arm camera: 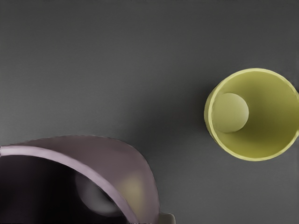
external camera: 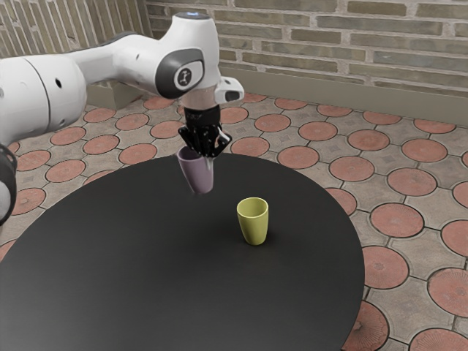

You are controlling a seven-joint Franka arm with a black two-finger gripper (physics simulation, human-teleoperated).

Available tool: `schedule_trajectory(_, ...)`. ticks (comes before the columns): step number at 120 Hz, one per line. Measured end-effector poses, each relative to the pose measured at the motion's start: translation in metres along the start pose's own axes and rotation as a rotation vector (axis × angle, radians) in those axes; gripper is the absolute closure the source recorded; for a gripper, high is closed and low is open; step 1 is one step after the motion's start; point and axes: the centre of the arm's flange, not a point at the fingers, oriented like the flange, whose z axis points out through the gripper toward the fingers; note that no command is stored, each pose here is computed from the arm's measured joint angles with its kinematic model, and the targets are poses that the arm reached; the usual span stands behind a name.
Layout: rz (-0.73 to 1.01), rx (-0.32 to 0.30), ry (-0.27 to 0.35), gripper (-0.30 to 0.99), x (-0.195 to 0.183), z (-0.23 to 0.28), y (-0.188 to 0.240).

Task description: Place the left cup onto the right cup

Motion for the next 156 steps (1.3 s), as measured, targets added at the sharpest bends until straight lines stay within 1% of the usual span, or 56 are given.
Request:
schedule_trajectory(24,0.029,0.002,-0.008,0.78,0.008,0.003,0.018)
schedule_trajectory(86,0.105,-0.013,0.016,0.78,0.02,0.001,0.067)
schedule_trajectory(156,0.14,-0.02,0.022,0.78,0.037,0.017,0.088)
